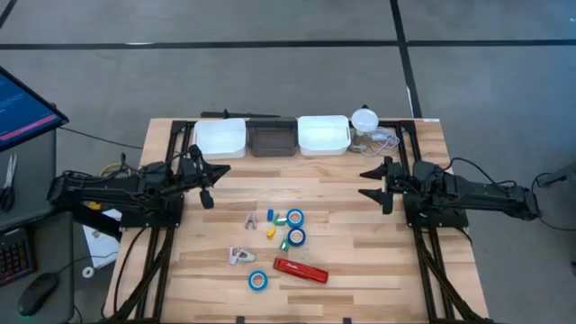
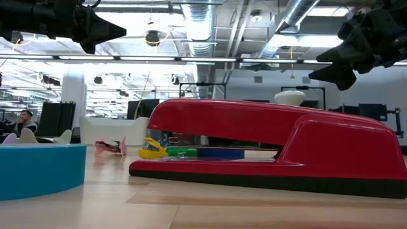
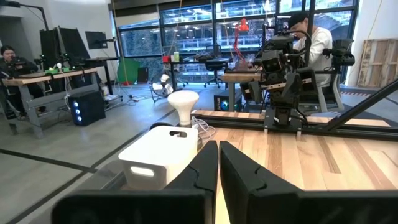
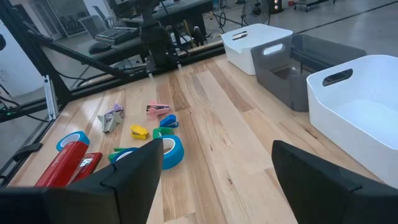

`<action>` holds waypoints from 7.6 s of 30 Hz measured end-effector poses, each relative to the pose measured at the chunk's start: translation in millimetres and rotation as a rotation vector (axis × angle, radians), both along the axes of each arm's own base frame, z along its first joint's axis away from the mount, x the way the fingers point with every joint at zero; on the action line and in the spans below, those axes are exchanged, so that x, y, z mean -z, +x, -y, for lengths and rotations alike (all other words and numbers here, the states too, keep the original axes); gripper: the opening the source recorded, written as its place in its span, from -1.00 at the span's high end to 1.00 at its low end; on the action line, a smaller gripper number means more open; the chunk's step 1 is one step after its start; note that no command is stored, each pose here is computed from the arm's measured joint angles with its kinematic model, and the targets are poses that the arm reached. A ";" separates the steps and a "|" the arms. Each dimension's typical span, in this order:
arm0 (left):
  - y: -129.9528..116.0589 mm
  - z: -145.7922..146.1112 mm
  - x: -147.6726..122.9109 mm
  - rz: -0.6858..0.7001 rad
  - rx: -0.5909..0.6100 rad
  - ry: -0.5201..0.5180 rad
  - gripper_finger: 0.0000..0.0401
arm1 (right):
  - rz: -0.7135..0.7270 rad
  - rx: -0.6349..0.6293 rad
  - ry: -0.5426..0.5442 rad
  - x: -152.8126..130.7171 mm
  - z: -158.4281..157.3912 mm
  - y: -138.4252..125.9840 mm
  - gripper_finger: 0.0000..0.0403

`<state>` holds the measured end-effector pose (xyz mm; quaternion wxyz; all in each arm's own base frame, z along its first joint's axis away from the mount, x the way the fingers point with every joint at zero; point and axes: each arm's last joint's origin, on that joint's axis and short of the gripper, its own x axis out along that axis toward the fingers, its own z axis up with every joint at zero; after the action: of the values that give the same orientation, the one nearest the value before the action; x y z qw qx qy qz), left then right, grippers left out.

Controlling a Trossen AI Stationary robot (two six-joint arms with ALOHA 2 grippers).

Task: Pick and place Stapler, Stapler remover, tape
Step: Put the pink staple remover into the left white bin

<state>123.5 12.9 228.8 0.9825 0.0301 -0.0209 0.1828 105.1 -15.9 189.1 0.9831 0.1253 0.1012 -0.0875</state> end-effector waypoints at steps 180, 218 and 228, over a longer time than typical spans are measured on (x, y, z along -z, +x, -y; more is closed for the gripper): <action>97.7 39.9 -4.1 -0.714 -0.240 -0.704 0.99 | -0.005 0.174 -0.105 -2.0 9.4 9.1 -0.44; 186.1 52.5 22.5 -1.191 -0.621 -1.178 0.58 | -0.234 0.401 -0.113 17.2 21.6 -1.8 -0.44; 172.0 52.8 46.0 -1.251 -0.691 -1.255 0.24 | -0.237 0.398 -0.115 17.4 21.5 -1.9 -0.44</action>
<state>295.5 -39.9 182.7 0.5440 -0.4063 0.6209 0.3917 103.3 -37.4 171.7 0.9332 0.0755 0.1841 -0.2992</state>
